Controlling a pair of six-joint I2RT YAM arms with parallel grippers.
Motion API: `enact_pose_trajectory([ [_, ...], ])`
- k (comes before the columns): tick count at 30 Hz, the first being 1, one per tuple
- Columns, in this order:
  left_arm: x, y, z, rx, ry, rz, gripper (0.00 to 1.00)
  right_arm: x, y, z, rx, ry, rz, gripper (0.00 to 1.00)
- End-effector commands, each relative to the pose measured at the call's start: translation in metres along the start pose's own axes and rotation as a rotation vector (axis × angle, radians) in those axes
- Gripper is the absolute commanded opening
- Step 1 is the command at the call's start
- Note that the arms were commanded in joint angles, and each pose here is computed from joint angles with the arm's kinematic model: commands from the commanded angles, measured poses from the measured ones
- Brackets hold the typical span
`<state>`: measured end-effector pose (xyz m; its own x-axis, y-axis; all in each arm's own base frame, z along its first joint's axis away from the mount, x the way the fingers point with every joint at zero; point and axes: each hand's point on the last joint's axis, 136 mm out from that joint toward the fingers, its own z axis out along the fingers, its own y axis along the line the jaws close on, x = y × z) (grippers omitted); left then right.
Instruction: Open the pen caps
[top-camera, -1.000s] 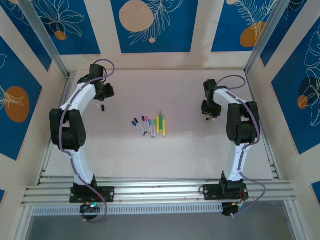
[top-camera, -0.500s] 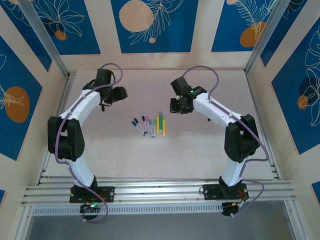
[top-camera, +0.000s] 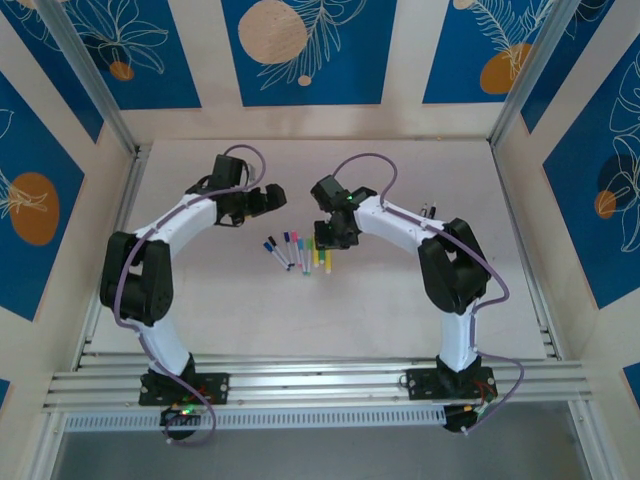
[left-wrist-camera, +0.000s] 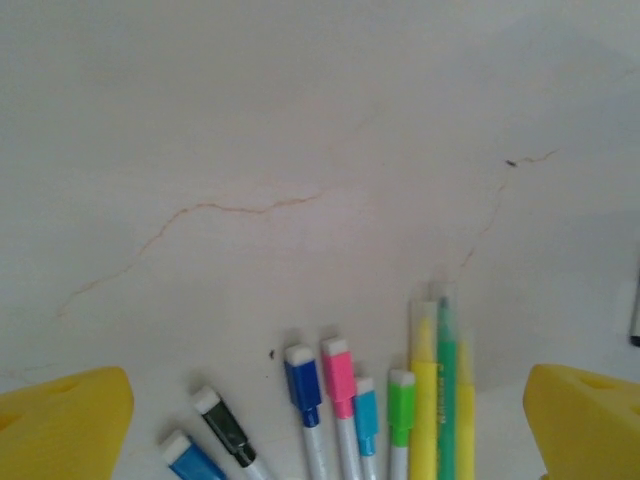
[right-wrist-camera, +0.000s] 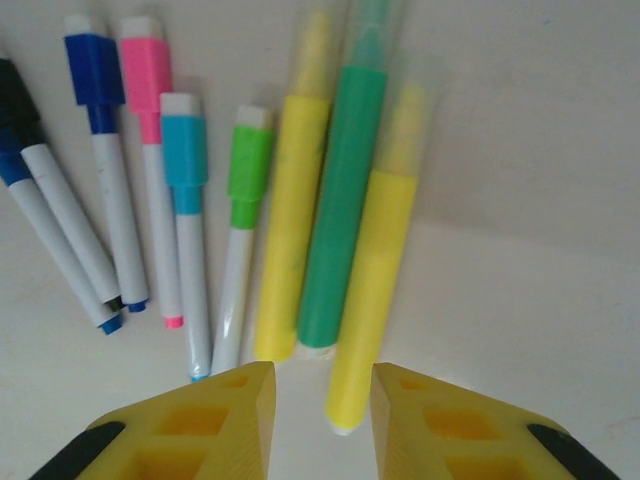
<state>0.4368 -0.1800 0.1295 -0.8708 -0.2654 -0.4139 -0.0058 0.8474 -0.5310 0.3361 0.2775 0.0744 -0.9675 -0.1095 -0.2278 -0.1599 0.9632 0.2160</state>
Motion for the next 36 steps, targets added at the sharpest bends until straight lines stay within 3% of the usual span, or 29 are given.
enact_pose_trajectory([
  [1,-0.010,-0.027,0.002,0.101,0.056,-0.032,1.00,0.013,0.006,0.006,-0.017,0.048,0.015,0.30],
  [3,-0.005,-0.035,0.007,0.157,0.092,-0.018,1.00,0.015,0.005,0.007,-0.004,0.053,0.011,0.30],
  [15,0.000,-0.018,0.005,0.065,0.085,-0.007,0.97,0.029,-0.008,0.025,0.061,0.112,0.022,0.28],
  [36,0.001,-0.019,0.006,0.061,0.097,0.001,0.89,0.038,-0.026,0.052,0.155,0.182,0.018,0.25],
])
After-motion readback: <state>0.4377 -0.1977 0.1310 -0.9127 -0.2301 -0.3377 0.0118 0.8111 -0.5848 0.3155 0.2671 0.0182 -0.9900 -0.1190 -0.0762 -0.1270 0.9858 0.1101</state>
